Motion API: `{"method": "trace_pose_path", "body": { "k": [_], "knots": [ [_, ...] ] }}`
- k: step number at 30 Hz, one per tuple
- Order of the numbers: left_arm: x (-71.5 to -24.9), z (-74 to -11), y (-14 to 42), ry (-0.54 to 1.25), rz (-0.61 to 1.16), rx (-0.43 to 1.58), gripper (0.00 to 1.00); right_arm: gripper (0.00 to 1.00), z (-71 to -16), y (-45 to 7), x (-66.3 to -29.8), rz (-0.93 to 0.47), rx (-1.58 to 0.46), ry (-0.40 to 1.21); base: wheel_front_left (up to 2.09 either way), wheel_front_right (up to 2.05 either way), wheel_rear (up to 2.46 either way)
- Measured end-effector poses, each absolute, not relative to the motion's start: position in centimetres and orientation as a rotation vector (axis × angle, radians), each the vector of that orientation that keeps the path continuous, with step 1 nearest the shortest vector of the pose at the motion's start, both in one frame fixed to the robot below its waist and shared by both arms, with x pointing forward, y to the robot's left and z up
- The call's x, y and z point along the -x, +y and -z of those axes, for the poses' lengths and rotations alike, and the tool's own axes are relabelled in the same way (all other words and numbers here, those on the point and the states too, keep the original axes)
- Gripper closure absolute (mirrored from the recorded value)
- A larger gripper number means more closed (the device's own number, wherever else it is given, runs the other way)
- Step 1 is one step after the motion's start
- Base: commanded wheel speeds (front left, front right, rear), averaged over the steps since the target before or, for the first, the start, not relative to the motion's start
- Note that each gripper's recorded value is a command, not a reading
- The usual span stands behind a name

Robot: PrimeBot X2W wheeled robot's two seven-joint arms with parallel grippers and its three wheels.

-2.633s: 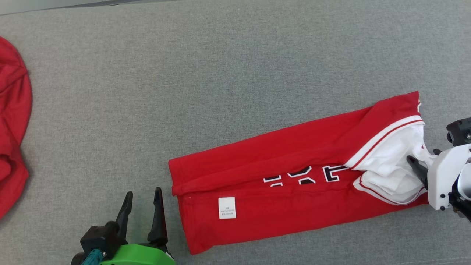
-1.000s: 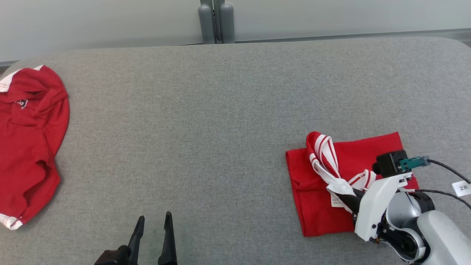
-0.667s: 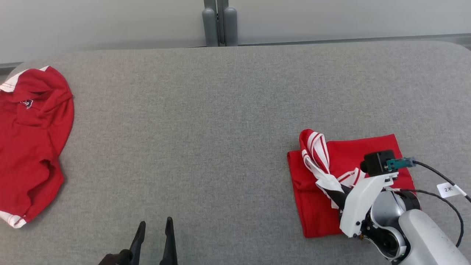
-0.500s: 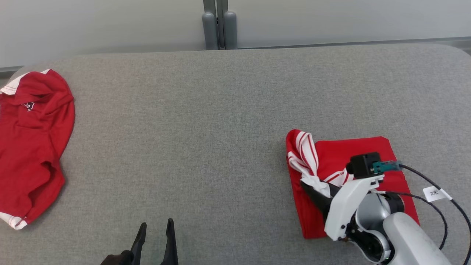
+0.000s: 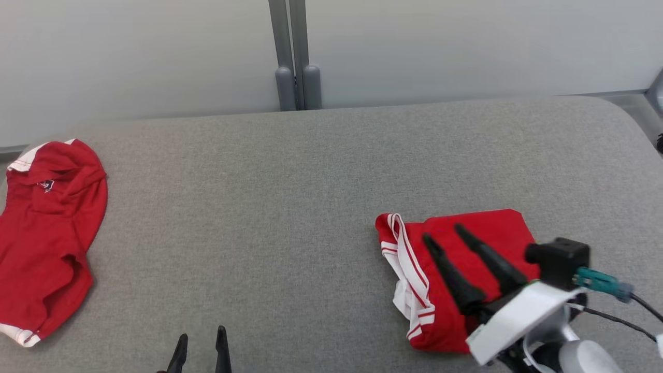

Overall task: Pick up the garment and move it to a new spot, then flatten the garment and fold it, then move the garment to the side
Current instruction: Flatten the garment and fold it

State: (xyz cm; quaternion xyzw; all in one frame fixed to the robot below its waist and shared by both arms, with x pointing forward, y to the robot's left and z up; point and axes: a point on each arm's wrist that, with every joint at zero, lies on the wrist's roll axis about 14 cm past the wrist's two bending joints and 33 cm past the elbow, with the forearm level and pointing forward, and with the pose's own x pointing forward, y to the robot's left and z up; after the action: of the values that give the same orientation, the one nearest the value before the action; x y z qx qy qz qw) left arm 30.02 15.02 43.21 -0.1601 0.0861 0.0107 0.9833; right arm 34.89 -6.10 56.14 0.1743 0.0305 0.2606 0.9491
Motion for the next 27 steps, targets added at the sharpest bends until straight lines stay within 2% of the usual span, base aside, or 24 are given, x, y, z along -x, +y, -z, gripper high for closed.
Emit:
{"method": "trace_pose_path", "body": {
  "k": [5, 8, 11, 13, 20, 23, 24, 25, 26, 27],
  "knots": [
    [-30.3, -44.5, 14.9, 0.125, 0.005, 0.317, 0.0, 0.0, -55.5, -15.8, -34.7, -0.249, -0.178, -0.081, 0.0, 0.0, 0.0],
    [-30.5, -45.4, 15.1, 0.091, 0.021, 0.295, 0.0, 0.0, -53.8, -20.9, -33.8, -0.123, -0.002, -0.11, 0.0, 0.0, 0.0],
    [-30.7, -46.5, 15.4, 0.054, 0.029, 0.27, 0.0, 0.0, -51.7, -24.1, -32.8, -0.035, 0.058, -0.085, 0.0, 0.0, 0.0],
    [-30.7, -46.8, 15.8, 0.038, 0.025, 0.26, 0.0, 0.0, -50.4, -24.9, -32.4, -0.026, 0.106, -0.041, 0.0, 0.0, 0.0],
    [-30.0, -46.5, 16.8, 0.043, 0.007, 0.245, 0.0, 0.0, -49.0, -26.2, -31.5, 0.032, 0.089, -0.002, 0.0, 0.0, 0.0],
    [-30.0, -46.5, 17.0, 0.044, 0.0, 0.246, 0.0, 0.0, -49.4, -25.0, -32.0, 0.01, 0.075, -0.019, 0.0, 0.0, 0.0],
    [-30.0, -46.4, 17.1, 0.045, 0.0, 0.246, 0.0, 0.25, -49.6, -24.4, -32.4, -0.005, 0.07, -0.028, 0.0, 0.0, 0.0],
    [-30.1, -46.4, 17.1, 0.047, -0.001, 0.247, 0.0, 0.71, -50.1, -23.4, -33.0, -0.036, 0.068, -0.044, 0.0, 0.0, 0.0],
    [-30.1, -46.4, 17.1, 0.048, -0.002, 0.248, 0.0, 1.0, -50.3, -22.7, -33.4, -0.055, 0.063, -0.052, 0.0, 0.0, 0.0],
    [-30.2, -46.3, 17.1, 0.05, -0.004, 0.25, 0.0, 1.0, -50.3, -21.8, -33.9, -0.077, 0.056, -0.055, 0.0, 0.0, 0.0]
  ]
}}
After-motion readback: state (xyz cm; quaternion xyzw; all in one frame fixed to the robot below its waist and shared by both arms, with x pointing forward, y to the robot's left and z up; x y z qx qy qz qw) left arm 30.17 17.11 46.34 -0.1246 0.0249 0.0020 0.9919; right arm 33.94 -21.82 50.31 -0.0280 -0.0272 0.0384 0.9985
